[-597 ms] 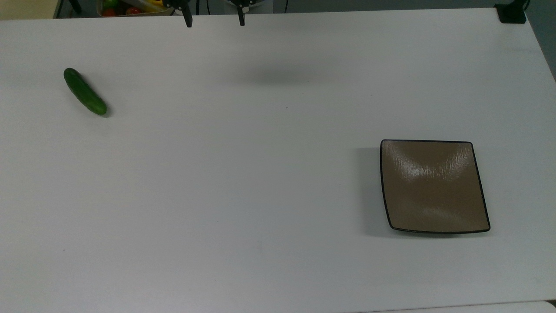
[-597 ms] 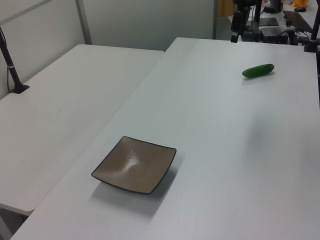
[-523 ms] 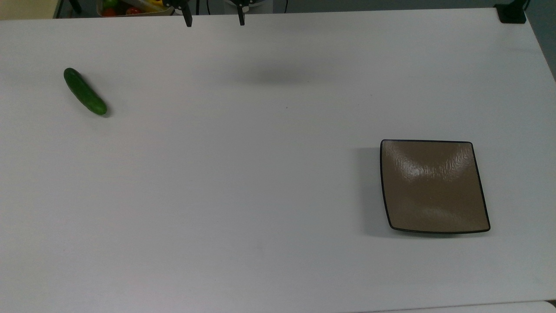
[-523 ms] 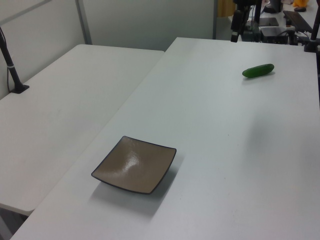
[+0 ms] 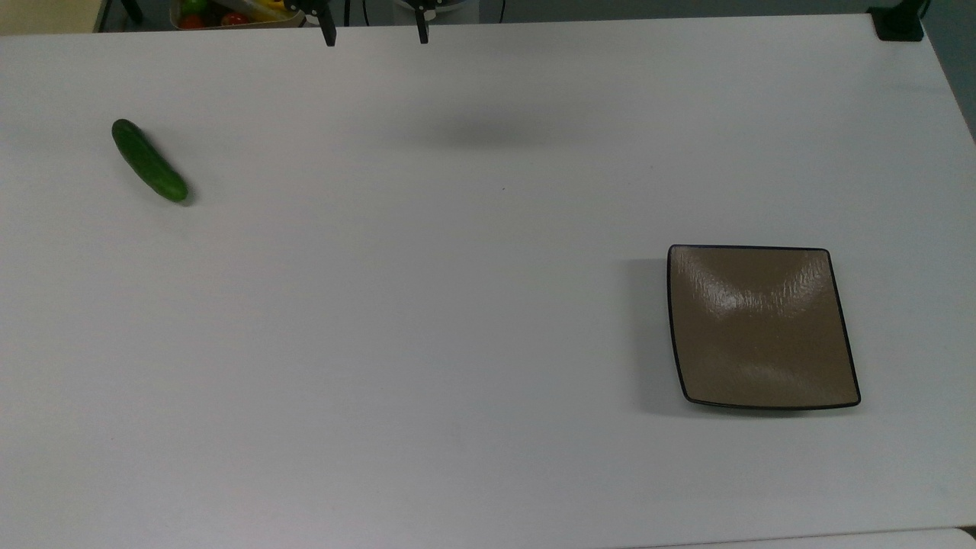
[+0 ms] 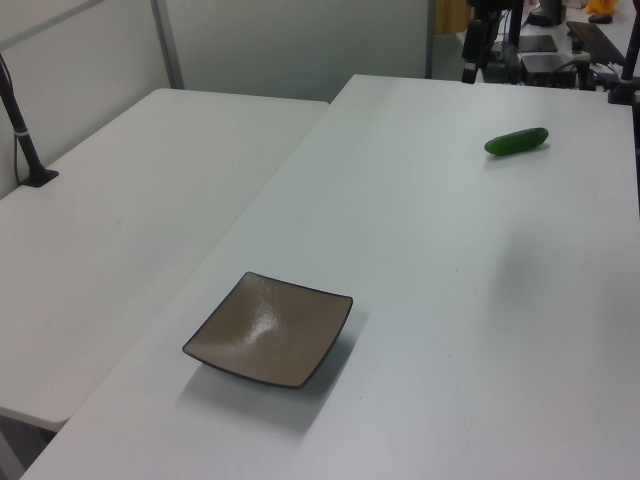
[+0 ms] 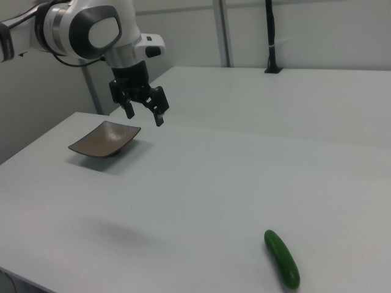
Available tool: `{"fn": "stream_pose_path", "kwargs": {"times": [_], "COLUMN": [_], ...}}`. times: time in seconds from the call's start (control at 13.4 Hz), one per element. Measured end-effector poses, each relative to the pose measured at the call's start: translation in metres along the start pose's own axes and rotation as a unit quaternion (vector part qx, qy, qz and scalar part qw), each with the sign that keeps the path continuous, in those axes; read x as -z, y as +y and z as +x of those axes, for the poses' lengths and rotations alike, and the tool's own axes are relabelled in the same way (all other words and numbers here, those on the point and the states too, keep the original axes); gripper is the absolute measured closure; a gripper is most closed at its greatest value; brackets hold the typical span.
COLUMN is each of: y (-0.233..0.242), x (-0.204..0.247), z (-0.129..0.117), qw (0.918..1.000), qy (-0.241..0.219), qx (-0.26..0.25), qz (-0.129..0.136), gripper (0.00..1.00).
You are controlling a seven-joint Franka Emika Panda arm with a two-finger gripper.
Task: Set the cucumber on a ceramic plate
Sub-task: 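Move the open gripper toward the green cucumber, then lower the gripper over the cucumber and close on it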
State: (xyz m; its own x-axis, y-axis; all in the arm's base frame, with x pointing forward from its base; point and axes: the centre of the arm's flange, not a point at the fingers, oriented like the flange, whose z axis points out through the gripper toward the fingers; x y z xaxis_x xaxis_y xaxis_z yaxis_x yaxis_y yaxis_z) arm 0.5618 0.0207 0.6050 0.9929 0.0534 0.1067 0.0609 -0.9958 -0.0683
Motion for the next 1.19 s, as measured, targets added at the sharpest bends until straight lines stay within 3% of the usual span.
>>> {"fn": "stream_pose_path", "kwargs": {"times": [0.15,0.3,0.52,0.75,0.9,1.19], "y": [0.002,0.016,0.050,0.081,0.085,0.126], "x": [0.000,0.000,0.001,0.000,-0.002,-0.005], "z": [0.000,-0.002,-0.007,-0.014,-0.018,-0.026], "qw": [0.9994,0.9945,0.9762,0.9497,0.9444,0.9485], "qy": [0.000,-0.007,-0.014,-0.025,-0.039,-0.050], "qx": [0.034,0.104,0.216,0.312,0.326,0.313], "qz": [0.000,-0.001,-0.001,0.005,0.013,0.000], "gripper": [0.00,0.00,0.00,0.00,0.00,0.00]}}
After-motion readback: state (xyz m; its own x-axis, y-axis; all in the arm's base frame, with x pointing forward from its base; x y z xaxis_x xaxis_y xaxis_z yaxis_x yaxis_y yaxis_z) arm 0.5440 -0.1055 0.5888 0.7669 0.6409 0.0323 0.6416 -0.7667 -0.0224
